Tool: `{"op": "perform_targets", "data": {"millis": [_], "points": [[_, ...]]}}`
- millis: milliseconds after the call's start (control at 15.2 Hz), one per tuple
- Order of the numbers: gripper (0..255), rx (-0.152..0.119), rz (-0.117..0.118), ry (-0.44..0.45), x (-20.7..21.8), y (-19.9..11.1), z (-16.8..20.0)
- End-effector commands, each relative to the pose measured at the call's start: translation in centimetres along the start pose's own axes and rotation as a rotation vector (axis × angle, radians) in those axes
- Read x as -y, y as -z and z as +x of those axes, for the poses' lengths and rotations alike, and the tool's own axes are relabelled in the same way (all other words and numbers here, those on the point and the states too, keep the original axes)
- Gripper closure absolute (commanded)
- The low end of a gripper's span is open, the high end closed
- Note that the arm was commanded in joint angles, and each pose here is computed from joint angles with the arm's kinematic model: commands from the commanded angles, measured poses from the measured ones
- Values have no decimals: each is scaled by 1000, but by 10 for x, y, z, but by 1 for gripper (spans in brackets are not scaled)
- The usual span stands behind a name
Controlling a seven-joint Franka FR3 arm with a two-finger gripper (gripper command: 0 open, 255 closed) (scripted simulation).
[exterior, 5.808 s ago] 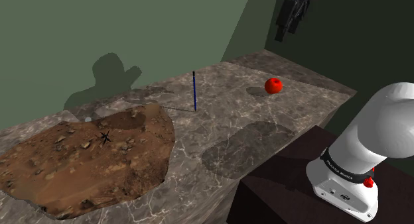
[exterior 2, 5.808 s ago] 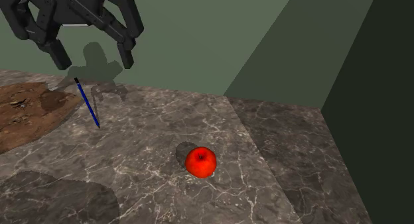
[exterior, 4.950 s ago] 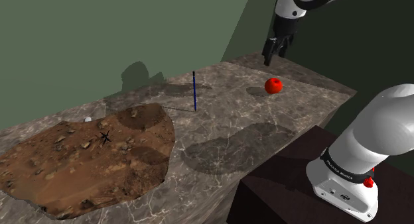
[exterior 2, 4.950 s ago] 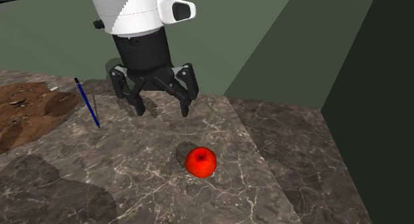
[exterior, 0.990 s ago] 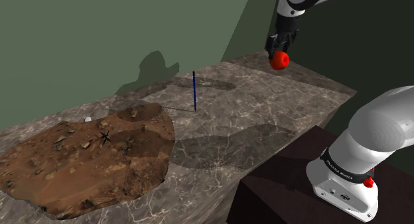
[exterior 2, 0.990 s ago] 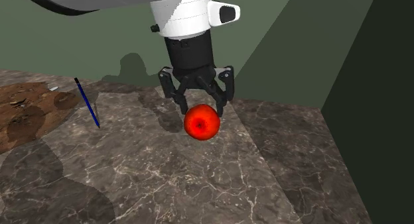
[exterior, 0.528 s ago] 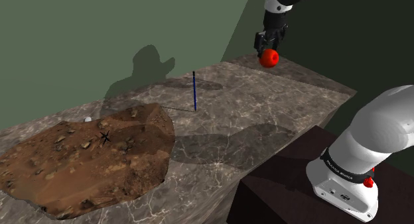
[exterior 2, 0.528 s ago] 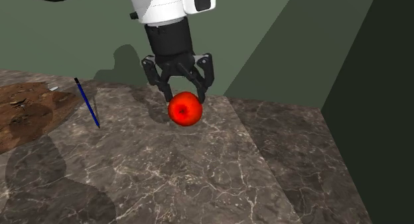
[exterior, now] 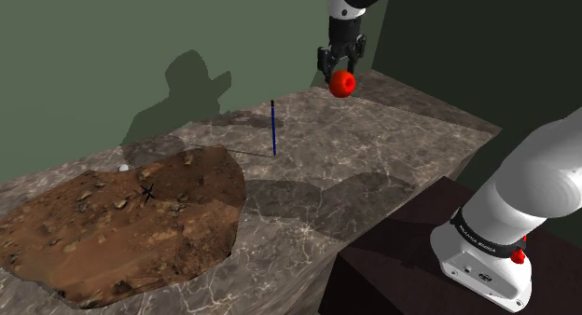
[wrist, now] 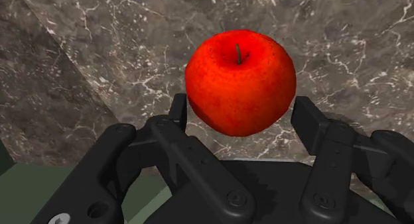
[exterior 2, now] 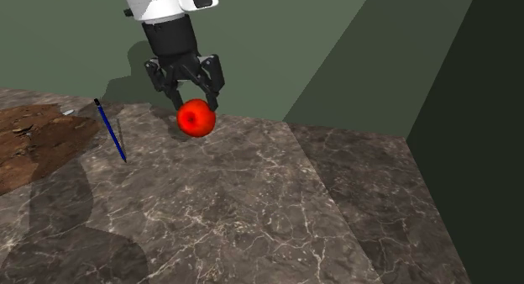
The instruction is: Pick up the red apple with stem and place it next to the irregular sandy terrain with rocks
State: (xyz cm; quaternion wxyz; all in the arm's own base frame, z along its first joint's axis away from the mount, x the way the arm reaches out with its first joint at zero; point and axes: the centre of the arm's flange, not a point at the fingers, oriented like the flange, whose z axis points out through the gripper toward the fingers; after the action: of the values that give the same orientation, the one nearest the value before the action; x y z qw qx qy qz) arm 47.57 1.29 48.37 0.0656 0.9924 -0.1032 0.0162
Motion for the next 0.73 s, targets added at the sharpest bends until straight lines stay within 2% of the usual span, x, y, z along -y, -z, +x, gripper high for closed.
{"op": "perform_targets", "data": {"millis": [0, 660], "points": [[255, 0, 1, -1, 22, 4, 9], [255, 0, 1, -1, 141, 17, 63]]}}
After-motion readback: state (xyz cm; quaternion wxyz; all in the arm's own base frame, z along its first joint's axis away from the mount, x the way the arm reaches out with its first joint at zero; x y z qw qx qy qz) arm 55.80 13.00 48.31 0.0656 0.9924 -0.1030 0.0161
